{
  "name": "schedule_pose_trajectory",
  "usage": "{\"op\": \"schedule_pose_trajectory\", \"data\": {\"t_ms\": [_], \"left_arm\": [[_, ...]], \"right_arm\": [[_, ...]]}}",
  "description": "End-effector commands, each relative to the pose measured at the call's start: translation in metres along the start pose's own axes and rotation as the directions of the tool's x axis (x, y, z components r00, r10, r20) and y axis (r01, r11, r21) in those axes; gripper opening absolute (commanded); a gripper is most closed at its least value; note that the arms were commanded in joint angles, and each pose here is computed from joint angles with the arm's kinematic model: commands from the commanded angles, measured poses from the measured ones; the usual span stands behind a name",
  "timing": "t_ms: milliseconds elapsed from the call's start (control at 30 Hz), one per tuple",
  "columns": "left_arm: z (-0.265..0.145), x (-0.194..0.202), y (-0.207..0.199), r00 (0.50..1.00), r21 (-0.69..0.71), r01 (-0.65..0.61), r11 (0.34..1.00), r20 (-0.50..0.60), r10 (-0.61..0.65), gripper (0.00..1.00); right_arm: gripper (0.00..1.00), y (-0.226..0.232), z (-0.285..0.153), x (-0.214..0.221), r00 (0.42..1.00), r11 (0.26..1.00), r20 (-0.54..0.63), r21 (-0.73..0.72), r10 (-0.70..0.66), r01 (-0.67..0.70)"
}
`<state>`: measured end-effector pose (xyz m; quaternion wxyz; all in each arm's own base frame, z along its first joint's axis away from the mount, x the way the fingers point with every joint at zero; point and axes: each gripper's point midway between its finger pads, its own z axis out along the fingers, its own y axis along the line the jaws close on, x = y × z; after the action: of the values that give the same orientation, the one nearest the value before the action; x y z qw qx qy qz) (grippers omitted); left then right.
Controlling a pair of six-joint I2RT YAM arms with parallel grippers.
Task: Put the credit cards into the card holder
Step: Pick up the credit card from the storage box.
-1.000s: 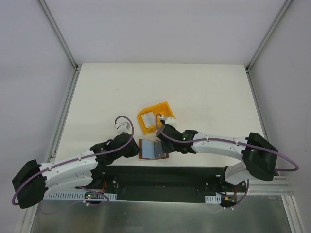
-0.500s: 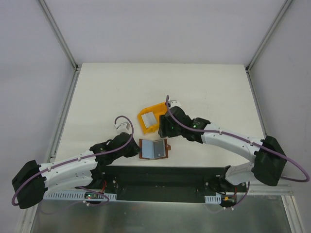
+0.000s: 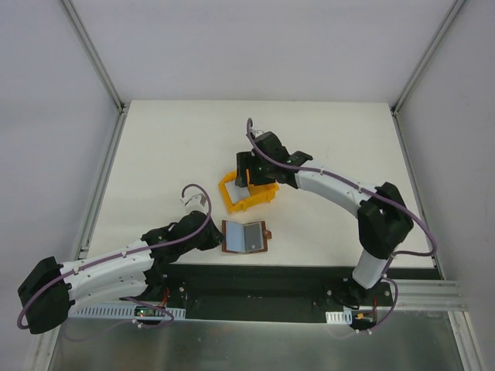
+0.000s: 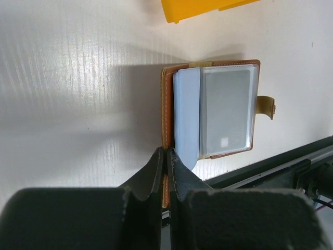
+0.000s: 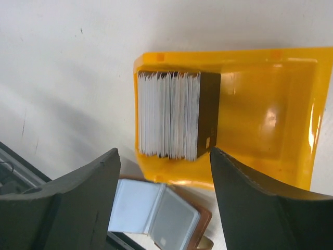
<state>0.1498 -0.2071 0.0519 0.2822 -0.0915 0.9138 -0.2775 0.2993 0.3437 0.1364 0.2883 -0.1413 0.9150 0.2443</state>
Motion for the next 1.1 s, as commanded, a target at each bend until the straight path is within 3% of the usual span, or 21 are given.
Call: {"op": "schedule_pose_trajectory", "data": {"t_ms": [0,633,867,1067], "left_arm": [[-0.007,-0.01,-0.016,0.999,0.044,0.001,0.999,0.033,-0.002,0.0],[-0.006,-0.01,-0.01,0.999,0.016,-0.008,1.0,0.035,0.008,0.0],[-0.005,-0.01,-0.009,0.999,0.012,-0.007,1.0,0.035,0.007,0.0],[-0.005,-0.009,-0.01,1.0,0.013,-0.01,1.0,0.029,0.01,0.0]], "right_arm": [[0.73,0.0,0.016,-0.01,0.998,0.999,-0.054,-0.049,-0.026,0.023],[0.78,-0.007,0.069,0.01,0.979,0.99,-0.198,-0.119,0.046,-0.07],[0.68,-0.001,0.056,0.001,0.987,0.986,-0.155,-0.154,0.046,-0.07],[0.52,0.001,0.047,-0.001,0.988,0.983,-0.148,-0.169,0.041,-0.066]]}}
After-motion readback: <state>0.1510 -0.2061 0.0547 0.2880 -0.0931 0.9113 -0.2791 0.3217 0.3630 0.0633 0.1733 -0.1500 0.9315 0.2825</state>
